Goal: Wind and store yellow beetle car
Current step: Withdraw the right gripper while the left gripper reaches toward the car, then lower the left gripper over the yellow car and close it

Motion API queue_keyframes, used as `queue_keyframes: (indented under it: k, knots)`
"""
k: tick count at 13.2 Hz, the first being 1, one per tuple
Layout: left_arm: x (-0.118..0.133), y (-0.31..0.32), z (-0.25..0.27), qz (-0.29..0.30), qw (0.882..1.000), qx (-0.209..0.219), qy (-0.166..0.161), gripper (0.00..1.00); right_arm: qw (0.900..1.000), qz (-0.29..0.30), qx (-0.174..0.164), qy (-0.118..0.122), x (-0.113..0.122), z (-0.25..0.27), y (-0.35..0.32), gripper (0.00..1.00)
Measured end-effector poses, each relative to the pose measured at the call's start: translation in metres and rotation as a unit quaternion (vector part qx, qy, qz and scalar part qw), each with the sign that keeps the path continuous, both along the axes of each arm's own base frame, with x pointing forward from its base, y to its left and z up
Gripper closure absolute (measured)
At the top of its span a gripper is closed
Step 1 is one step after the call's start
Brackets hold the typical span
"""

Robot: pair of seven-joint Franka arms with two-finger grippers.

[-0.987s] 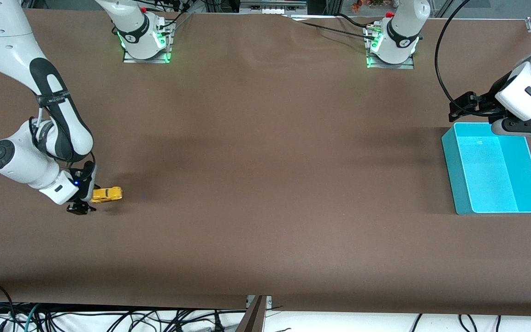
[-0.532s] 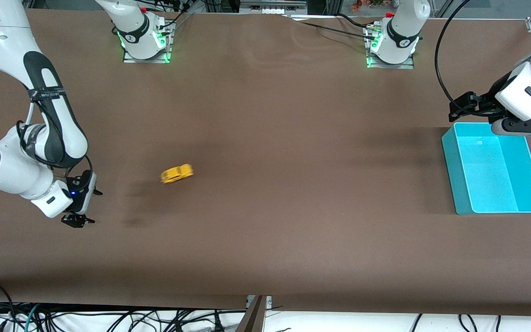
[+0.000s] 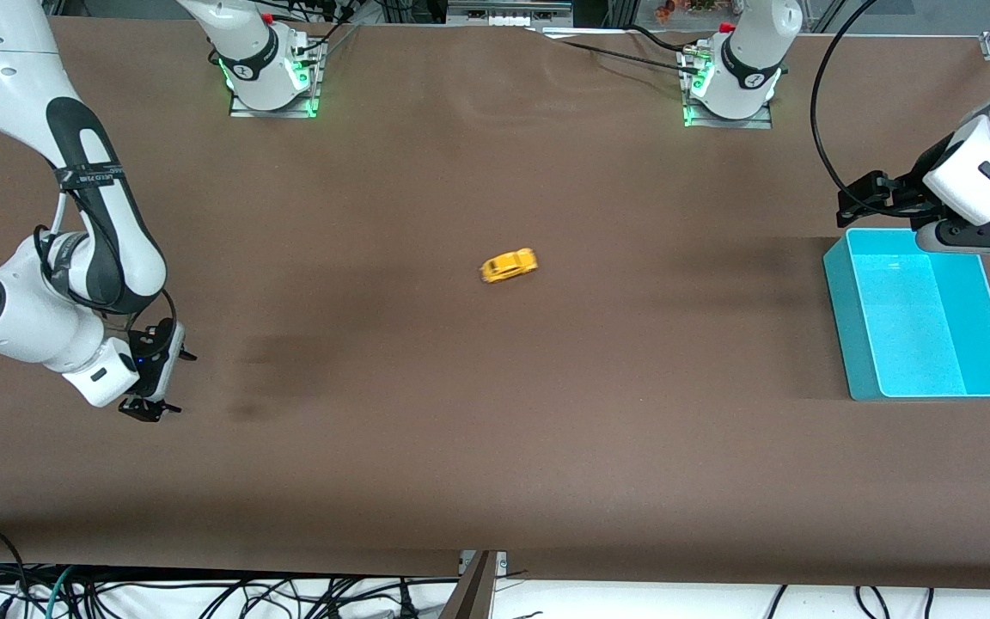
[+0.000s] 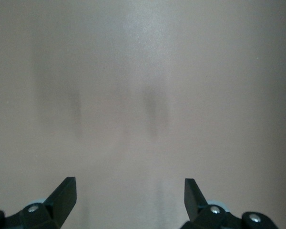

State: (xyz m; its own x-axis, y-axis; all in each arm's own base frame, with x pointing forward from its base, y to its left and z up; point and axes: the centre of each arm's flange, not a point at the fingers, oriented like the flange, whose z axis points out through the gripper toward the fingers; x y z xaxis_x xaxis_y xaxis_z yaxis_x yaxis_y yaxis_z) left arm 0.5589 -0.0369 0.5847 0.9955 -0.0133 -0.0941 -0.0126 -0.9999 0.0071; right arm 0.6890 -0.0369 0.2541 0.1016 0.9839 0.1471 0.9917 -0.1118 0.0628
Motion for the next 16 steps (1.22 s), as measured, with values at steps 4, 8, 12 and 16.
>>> queue_keyframes:
  k: [4,8,12,16]
  knots:
    - [0.000,0.000,0.000,0.000,1.000,0.000,0.000,0.00,0.992,-0.121,0.009,0.043,-0.003,0.007,-0.003,0.00]
    - [-0.002,-0.002,-0.002,-0.002,1.000,0.001,0.011,0.00,0.960,-0.270,0.014,0.076,-0.006,0.040,-0.002,0.00]
    - [-0.016,-0.021,-0.012,-0.076,0.995,-0.004,0.065,0.00,0.907,-0.405,0.013,0.118,-0.003,0.085,0.002,0.00]
    - [-0.033,-0.055,-0.054,-0.193,0.967,-0.022,0.166,0.00,0.853,-0.504,-0.011,0.132,0.004,0.139,0.036,0.00]
